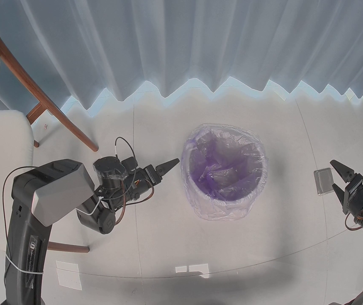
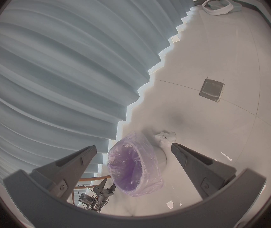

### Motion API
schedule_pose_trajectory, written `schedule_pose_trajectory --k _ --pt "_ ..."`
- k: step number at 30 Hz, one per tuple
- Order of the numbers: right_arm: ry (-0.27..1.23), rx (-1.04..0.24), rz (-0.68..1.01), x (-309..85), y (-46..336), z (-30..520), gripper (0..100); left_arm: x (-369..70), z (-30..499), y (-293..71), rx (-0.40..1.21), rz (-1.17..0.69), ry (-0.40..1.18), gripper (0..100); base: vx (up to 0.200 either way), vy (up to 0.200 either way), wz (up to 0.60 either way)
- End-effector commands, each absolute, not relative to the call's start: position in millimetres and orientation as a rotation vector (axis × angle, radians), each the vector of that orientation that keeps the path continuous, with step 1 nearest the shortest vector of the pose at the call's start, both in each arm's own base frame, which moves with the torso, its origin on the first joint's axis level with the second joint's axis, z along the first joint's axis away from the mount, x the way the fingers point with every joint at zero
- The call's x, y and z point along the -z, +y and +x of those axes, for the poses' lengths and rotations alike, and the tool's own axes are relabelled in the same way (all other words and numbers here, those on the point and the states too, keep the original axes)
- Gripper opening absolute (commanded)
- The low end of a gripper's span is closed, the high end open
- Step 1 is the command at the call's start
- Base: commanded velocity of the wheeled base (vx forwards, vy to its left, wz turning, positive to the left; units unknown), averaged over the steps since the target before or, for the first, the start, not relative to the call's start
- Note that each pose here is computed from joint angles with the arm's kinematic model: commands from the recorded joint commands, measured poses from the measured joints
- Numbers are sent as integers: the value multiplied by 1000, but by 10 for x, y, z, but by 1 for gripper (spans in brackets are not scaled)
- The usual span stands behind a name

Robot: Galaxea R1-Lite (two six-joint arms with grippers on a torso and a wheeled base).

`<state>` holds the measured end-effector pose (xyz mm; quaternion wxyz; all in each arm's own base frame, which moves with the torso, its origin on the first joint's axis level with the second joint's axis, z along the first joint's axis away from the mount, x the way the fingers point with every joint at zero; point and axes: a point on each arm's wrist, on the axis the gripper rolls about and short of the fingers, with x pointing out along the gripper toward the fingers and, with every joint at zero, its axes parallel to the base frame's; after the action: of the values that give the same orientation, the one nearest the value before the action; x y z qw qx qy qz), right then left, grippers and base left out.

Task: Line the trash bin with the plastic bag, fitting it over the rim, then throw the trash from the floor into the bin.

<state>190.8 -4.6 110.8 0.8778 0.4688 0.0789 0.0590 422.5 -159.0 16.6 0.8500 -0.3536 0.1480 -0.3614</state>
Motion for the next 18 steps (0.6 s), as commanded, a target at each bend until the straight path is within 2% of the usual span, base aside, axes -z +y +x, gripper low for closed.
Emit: schedule_pose_trajectory --k 1,7,18 --pt "127 -139 973 -1174 -47 1824 100 -334 4308 -1552 774 -745 249 100 0 0 0" --pt "75 -162 970 -1276 -46 1751 100 -163 4382 -1658 778 -743 253 100 0 0 0" --pt "75 -162 972 -1276 -46 1751 100 36 4369 -1775 788 -739 291 100 0 0 0"
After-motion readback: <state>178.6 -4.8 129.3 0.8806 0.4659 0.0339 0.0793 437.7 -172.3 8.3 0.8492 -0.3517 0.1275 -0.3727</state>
